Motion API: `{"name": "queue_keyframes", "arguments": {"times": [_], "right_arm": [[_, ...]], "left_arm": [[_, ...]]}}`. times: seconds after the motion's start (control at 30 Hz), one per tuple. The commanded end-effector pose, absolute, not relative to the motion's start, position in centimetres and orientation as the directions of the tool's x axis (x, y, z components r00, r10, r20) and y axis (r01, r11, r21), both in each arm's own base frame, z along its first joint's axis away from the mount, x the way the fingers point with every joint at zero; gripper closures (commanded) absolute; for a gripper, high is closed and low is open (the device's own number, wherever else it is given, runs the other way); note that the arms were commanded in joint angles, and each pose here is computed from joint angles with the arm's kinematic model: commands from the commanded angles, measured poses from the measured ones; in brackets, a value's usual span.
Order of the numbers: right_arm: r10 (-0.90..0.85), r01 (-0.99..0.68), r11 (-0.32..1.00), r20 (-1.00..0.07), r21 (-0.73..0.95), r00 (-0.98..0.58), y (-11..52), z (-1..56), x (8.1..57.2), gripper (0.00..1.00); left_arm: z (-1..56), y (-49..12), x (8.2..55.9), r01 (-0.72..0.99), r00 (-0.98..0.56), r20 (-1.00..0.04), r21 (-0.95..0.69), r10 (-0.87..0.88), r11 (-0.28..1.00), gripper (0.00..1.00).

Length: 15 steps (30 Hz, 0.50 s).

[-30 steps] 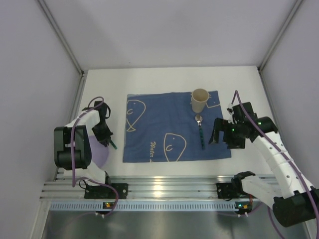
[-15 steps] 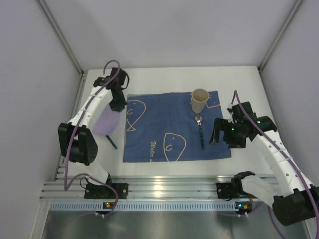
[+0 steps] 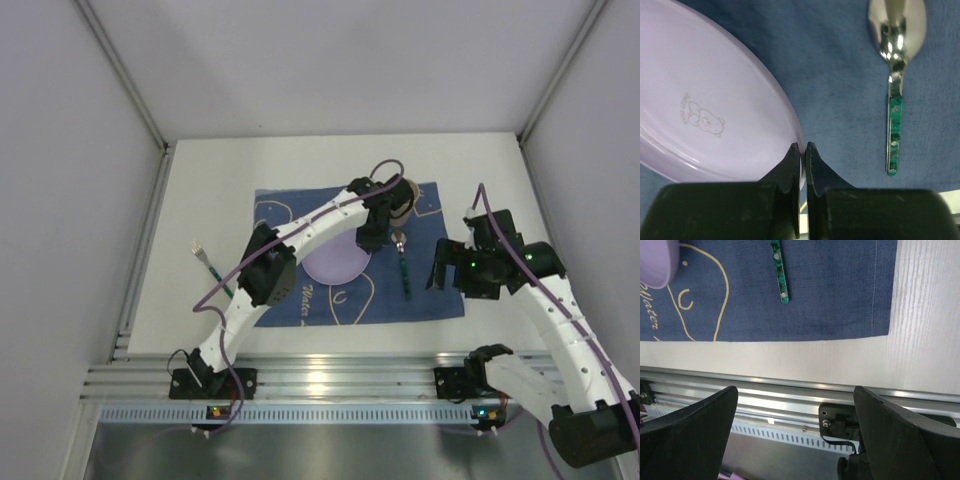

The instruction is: Set the dinner table for one person

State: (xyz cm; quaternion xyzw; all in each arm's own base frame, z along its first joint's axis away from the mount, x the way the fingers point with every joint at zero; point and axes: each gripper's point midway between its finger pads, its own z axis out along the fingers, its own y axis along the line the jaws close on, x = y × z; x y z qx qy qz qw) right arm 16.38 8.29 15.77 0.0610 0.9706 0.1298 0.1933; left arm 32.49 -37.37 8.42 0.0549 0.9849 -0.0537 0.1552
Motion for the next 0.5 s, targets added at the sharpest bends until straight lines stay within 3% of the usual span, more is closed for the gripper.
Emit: {"name": "queue_keyframes", "arguments": {"times": [0.0,0.23,0.37,0.47], "right_arm": [[0.172,0.067,0.960,-0.383,0.271,-0.908,8.1,16.3,16.0,0.00],[0.175,0.078,0.963,-0.383,0.257,-0.907,7.4,16.3,14.8,0.00],[0.175,0.080,0.964,-0.377,0.254,-0.910,7.3,16.0,14.3,0.00],[0.176,0.081,0.964,-0.373,0.255,-0.911,7.3,15.9,14.1,0.00]], "left_arm": [[10.2,-40.3,31.1,0.107,-0.960,-0.276,-0.192,0.051,0.976,1.00],[8.8,-41.8,29.3,0.106,-0.971,-0.236,-0.247,0.047,0.963,1.00],[8.7,-44.1,27.5,0.161,-0.972,-0.214,-0.312,0.095,0.936,0.75],[11.4,-44.2,27.5,0.191,-0.952,-0.291,-0.323,0.095,0.927,0.63]]}}
